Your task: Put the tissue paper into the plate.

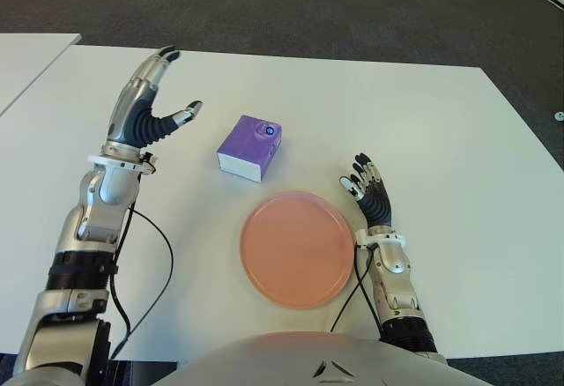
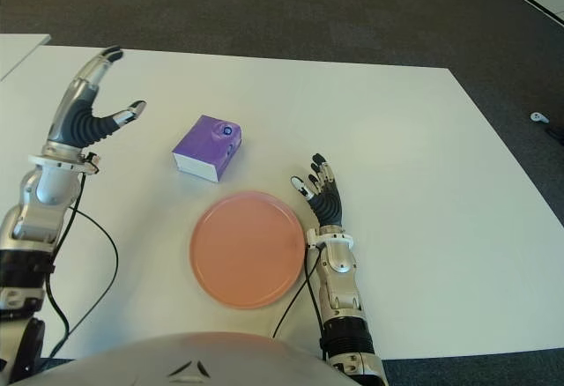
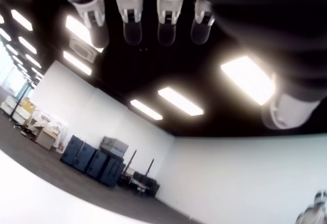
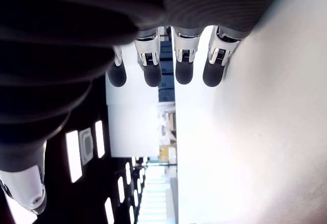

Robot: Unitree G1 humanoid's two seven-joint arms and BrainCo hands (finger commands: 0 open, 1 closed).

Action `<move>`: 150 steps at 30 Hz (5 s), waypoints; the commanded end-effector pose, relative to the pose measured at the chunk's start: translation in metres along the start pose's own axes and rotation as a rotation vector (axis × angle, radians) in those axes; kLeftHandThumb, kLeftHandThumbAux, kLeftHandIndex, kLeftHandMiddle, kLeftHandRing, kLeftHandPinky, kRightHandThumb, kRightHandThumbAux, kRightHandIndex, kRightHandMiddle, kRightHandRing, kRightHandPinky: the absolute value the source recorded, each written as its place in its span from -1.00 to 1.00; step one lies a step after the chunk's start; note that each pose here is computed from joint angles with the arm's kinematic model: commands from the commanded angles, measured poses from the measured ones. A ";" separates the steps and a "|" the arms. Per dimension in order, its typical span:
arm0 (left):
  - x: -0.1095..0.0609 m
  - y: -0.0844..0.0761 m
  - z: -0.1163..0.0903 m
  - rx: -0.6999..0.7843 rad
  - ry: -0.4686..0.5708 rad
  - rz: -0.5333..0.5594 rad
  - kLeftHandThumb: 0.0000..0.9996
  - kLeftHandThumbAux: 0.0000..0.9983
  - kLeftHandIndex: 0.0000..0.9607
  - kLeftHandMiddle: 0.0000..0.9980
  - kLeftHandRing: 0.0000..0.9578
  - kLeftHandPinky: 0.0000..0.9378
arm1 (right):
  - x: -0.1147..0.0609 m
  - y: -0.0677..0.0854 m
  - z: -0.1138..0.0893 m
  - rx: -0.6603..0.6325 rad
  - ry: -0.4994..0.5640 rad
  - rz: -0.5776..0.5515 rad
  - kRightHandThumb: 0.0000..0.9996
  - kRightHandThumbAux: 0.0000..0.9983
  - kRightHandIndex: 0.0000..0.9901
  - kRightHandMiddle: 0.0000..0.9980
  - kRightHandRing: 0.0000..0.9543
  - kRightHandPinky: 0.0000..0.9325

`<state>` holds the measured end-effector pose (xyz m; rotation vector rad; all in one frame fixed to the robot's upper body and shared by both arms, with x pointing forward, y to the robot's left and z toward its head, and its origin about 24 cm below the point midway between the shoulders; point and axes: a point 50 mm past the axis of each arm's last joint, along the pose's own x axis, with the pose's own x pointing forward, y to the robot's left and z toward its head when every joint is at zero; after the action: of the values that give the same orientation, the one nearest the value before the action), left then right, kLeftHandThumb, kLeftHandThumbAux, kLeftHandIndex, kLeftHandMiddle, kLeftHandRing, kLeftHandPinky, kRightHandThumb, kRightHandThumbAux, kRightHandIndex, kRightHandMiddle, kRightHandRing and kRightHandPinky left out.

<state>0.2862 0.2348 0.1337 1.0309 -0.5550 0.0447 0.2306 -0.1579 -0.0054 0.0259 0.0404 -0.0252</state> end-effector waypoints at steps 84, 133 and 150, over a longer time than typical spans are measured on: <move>0.045 -0.050 0.007 0.699 -0.607 -0.718 -0.51 -0.77 -1.00 -1.00 -1.00 -1.00 | -0.014 0.005 -0.033 0.011 0.200 -0.004 -1.00 0.18 -1.00 -1.00 -1.00 -1.00; 0.038 -0.061 -0.006 0.636 -0.565 -0.660 -0.51 -0.83 -1.00 -1.00 -1.00 -1.00 | -0.019 0.003 -0.042 0.022 0.212 0.015 -1.00 0.24 -1.00 -1.00 -1.00 -1.00; 0.030 -0.071 -0.009 0.711 -0.597 -0.762 -0.43 -0.81 -1.00 -1.00 -1.00 -1.00 | -0.018 0.004 -0.043 0.024 0.205 0.031 -1.00 0.25 -1.00 -1.00 -1.00 -1.00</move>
<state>0.3361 0.1972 0.0913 1.8813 -0.6843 -0.7875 0.2353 -0.1523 -0.0076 0.0390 0.0240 0.0131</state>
